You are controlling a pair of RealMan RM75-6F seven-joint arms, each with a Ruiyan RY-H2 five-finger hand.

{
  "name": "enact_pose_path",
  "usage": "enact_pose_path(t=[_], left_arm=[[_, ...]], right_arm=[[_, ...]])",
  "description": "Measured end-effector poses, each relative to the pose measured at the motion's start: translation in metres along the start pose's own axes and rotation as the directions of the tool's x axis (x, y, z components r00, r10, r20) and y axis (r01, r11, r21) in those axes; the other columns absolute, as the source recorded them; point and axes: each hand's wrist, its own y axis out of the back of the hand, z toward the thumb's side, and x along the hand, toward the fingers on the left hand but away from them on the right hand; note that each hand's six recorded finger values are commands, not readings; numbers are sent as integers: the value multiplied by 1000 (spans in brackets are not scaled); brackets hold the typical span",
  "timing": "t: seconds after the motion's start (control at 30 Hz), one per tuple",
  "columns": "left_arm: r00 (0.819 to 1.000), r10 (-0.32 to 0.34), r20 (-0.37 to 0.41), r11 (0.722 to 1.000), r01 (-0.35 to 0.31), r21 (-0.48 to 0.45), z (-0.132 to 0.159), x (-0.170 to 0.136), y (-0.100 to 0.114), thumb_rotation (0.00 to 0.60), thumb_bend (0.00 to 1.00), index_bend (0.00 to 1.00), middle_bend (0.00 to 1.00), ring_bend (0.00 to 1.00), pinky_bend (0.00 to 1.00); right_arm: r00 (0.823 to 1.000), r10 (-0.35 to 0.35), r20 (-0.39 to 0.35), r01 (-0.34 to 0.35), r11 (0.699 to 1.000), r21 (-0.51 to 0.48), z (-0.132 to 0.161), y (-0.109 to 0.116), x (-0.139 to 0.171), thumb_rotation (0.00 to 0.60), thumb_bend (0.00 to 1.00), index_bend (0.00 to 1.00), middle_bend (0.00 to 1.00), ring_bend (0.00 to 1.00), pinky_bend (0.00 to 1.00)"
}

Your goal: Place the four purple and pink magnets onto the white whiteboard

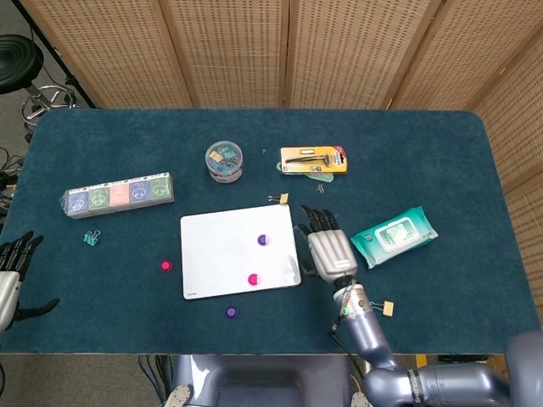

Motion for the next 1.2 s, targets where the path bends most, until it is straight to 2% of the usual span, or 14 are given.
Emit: enact_pose_path(t=[0.1, 0.27, 0.37, 0.47, 0.57, 0.67, 0.77, 0.8, 0.9, 1.1, 1.2], left_arm=[[1000, -6, 6, 1000, 6, -6, 4, 2, -3, 600, 0, 0, 0, 0, 0], [1000, -4, 22, 1000, 4, -7, 11, 7, -4, 600, 1, 0, 0, 0, 0], [998, -24, 51, 1000, 24, 8, 19, 11, -8, 600, 10, 0, 0, 0, 0], [990, -70, 123, 997, 67, 25, 36, 18, -17, 600, 36, 0, 0, 0, 0], [965, -135, 225, 991, 126, 52, 59, 27, -28, 600, 80, 0, 0, 0, 0], [922, -190, 336, 981, 170, 90, 85, 35, -37, 600, 106, 21, 0, 0, 0], [873, -220, 435, 975, 186, 119, 109, 38, -45, 600, 114, 69, 0, 0, 0], [851, -231, 471, 973, 191, 131, 119, 39, -48, 600, 115, 77, 0, 0, 0], [813, -269, 517, 963, 213, 166, 134, 41, -57, 600, 117, 105, 0, 0, 0], [764, -329, 555, 944, 240, 228, 160, 41, -71, 600, 168, 209, 0, 0, 0], [748, -345, 567, 937, 241, 251, 173, 42, -75, 600, 209, 247, 0, 0, 0]], right_arm=[[1000, -23, 13, 23, 1000, 9, -29, 10, 12, 600, 276, 219, 0, 0, 0], [996, -40, 77, 39, 999, 17, -81, 19, 41, 600, 98, 187, 0, 0, 0], [991, -57, 124, 55, 998, 16, -110, 24, 61, 600, 79, 185, 0, 0, 0], [978, -76, 193, 76, 997, 8, -143, 29, 85, 600, 79, 184, 0, 0, 0], [965, -87, 249, 93, 996, -11, -170, 32, 110, 600, 79, 180, 0, 0, 0], [948, -92, 305, 105, 994, -27, -195, 34, 138, 600, 79, 179, 0, 0, 0], [934, -102, 342, 119, 992, -30, -211, 38, 159, 600, 79, 179, 0, 0, 0], [931, -104, 350, 123, 992, -32, -214, 38, 163, 600, 79, 179, 0, 0, 0], [924, -109, 366, 136, 990, -49, -219, 40, 173, 600, 79, 179, 0, 0, 0], [920, -119, 374, 152, 986, -61, -225, 44, 184, 600, 79, 181, 0, 0, 0], [919, -120, 375, 155, 986, -66, -227, 45, 188, 600, 81, 184, 0, 0, 0]])
